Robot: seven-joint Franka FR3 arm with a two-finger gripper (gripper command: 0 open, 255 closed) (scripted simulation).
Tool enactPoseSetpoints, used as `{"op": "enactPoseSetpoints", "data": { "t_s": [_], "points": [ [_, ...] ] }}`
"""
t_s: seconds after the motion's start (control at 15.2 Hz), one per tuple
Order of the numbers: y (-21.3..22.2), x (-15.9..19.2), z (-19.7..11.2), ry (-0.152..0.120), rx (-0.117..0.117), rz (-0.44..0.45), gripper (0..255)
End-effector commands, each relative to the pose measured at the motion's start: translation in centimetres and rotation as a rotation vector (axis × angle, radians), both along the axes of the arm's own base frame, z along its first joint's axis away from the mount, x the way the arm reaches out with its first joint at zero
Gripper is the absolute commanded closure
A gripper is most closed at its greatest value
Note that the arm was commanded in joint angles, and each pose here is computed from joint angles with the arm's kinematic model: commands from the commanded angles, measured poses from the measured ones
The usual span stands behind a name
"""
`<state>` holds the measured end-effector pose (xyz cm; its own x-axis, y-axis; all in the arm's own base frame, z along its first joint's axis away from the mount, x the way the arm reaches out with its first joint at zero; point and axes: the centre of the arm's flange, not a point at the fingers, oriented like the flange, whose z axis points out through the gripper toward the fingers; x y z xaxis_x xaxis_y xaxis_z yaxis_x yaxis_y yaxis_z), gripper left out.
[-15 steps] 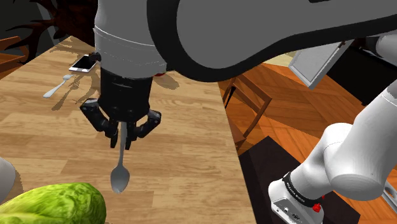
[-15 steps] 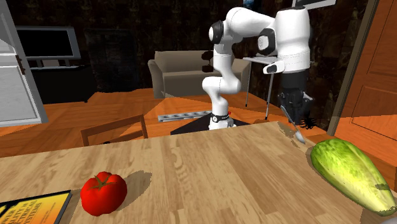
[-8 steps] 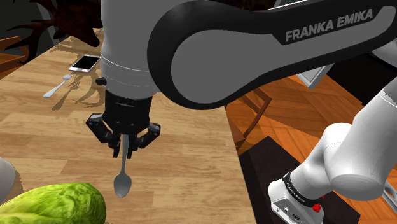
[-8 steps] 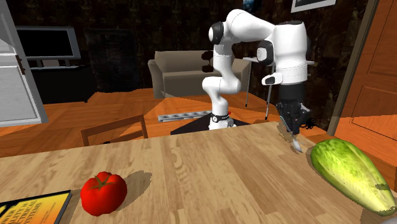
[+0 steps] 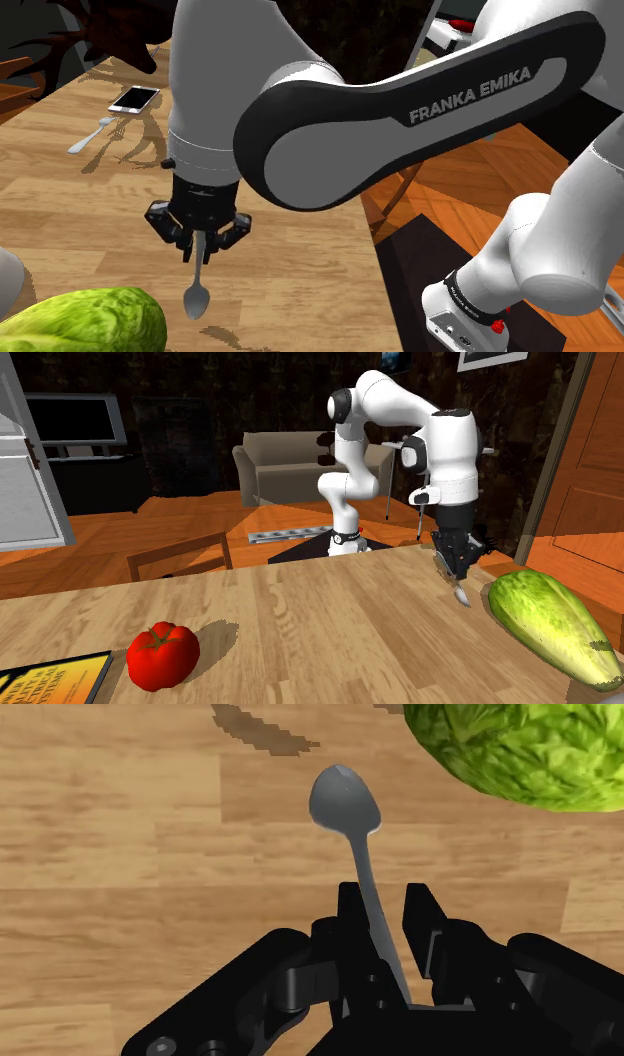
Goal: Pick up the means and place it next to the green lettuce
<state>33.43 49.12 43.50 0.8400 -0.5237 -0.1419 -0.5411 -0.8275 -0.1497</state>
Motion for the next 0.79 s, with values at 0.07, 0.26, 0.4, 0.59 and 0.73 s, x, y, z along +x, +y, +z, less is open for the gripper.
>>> {"op": "enactPoseSetpoints", "data": {
  "t_s": [0.07,0.26,0.4,0.59,0.73],
  "points": [
    [0.0,0.1,-1.6,0.0,0.0,0.0,255],
    [0.0,0.1,-3.1,0.0,0.0,0.0,255],
    [0.1,0.1,-3.1,-0.001,0.0,0.0,255],
    [-0.8,0.4,-3.8,-0.09,-0.057,-0.019,0],
    [-1.7,0.9,-4.3,-0.179,-0.115,-0.038,0]
  ]
}}
